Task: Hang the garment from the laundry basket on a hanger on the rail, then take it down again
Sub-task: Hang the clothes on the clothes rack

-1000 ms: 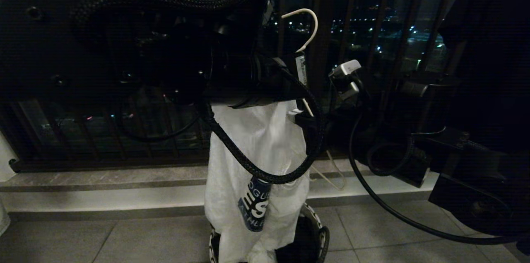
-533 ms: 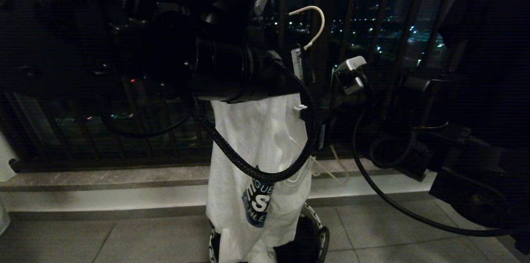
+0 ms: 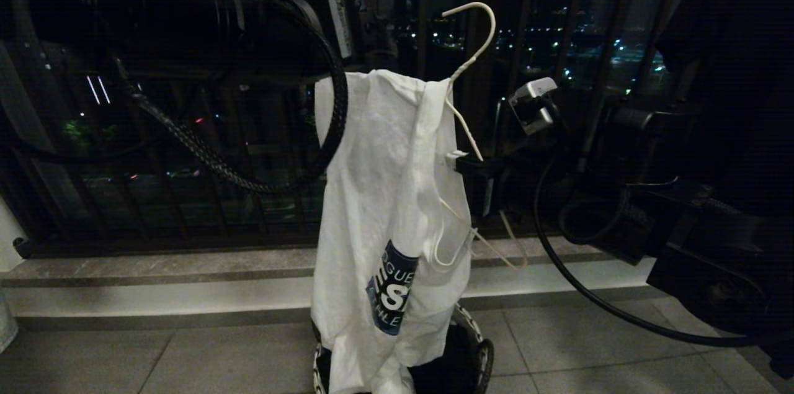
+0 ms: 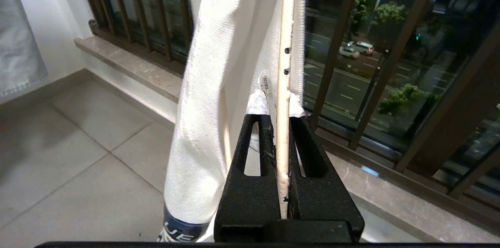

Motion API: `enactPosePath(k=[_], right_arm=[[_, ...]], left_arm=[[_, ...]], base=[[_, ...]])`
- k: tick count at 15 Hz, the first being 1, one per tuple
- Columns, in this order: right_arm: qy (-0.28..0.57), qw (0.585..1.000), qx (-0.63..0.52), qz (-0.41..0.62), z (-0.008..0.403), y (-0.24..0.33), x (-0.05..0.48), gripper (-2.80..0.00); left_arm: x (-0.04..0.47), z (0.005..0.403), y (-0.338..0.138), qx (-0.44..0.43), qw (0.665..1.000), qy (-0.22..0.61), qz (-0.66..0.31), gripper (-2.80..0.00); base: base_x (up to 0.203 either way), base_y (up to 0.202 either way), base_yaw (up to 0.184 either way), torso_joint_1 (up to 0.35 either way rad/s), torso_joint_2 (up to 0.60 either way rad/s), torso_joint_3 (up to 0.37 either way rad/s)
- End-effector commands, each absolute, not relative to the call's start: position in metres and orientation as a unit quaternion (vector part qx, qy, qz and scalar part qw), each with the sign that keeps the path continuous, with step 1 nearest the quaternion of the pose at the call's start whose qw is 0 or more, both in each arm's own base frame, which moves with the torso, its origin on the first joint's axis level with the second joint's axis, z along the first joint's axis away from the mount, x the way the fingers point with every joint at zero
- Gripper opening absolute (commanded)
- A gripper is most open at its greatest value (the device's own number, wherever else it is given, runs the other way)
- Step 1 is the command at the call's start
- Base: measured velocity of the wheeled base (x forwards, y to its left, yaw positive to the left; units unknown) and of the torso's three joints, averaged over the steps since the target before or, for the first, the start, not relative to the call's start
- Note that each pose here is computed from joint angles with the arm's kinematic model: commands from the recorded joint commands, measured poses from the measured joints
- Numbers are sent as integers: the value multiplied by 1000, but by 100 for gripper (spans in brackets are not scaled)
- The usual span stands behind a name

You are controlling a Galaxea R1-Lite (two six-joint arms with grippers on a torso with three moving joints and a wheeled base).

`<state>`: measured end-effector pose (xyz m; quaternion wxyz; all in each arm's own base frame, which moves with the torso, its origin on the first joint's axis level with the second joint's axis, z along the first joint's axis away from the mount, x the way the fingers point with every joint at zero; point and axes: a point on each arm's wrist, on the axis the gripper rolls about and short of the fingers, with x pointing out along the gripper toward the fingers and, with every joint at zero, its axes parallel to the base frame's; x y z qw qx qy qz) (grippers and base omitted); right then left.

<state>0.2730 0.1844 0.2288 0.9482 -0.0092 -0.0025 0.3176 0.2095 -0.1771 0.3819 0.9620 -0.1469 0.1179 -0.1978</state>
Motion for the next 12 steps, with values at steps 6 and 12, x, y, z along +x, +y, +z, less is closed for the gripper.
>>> enactPosePath(k=[6,12], right_arm=[[-6,947,-4,321,232,183,271,-280],[2,923,17,385,234,169,279,-280]], left_arm=[[228,374,-163,-133,969,124,-164,-280],[246,375,-123,-1,937,183,-299,-280]], base=[[0,0,0,0,0,0],[0,0,0,0,0,0]])
